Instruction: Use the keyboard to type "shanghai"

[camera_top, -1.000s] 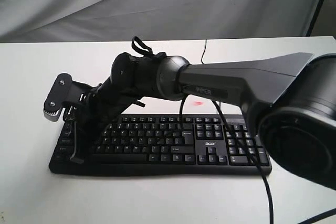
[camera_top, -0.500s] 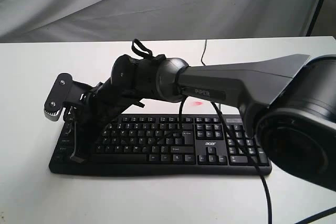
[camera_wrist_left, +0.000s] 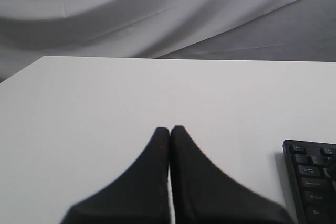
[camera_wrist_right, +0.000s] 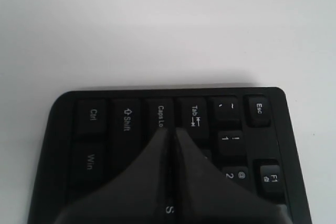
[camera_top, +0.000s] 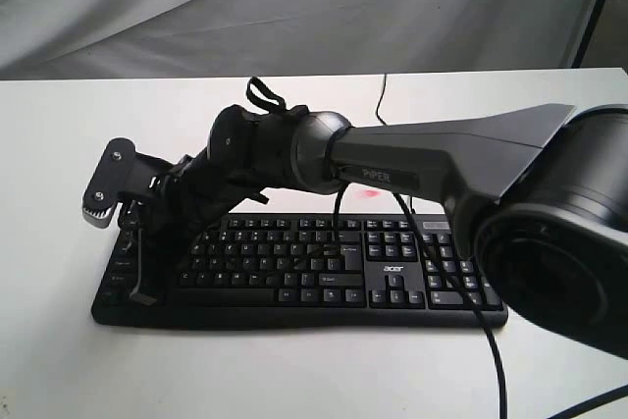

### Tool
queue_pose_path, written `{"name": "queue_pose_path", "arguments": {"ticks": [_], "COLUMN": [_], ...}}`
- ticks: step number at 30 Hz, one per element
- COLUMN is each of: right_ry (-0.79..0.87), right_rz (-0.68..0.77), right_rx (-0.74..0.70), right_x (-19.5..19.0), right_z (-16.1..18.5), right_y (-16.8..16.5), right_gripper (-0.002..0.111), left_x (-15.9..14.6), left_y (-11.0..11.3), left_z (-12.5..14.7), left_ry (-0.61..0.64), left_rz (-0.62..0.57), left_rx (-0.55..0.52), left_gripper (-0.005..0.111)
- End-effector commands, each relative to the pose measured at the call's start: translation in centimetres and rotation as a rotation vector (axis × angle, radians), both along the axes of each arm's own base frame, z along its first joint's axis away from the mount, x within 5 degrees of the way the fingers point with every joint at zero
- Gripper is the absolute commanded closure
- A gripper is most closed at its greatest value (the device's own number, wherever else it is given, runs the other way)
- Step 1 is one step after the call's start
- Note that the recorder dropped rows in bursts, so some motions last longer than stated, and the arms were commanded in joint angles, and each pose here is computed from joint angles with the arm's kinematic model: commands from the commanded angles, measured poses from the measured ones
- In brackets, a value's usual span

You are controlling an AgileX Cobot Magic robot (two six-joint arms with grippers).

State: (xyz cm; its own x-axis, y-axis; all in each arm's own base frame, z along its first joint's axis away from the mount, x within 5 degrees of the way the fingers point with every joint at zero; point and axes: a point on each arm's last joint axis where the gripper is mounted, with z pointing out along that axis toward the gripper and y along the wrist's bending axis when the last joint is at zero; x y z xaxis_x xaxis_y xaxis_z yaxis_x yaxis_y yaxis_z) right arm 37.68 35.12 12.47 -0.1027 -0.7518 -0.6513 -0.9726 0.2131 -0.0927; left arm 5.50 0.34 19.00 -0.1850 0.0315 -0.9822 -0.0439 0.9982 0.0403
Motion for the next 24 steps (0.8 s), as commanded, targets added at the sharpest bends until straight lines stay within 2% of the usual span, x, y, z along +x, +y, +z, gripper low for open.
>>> {"name": "queue_pose_path", "arguments": {"ticks": [1, 24], "right_ry": [0.000, 0.015], "right_rz": [0.013, 0.025], "right_rx": [0.005, -0.007], "right_x": [-0.1, -0.2], "right_z": [0.2, -0.8], "right_y": [0.2, 0.2], "right_gripper": [0.108, 0.108], "left_x": [0.0, 0.0], "left_y": [0.0, 0.0], "left_z": [-0.1, -0.1], "left_ry": [-0.006, -0.006], "left_rz": [-0.004, -0.004], "left_rx": [-0.002, -0.002], "left_gripper": [0.106, 0.106]}}
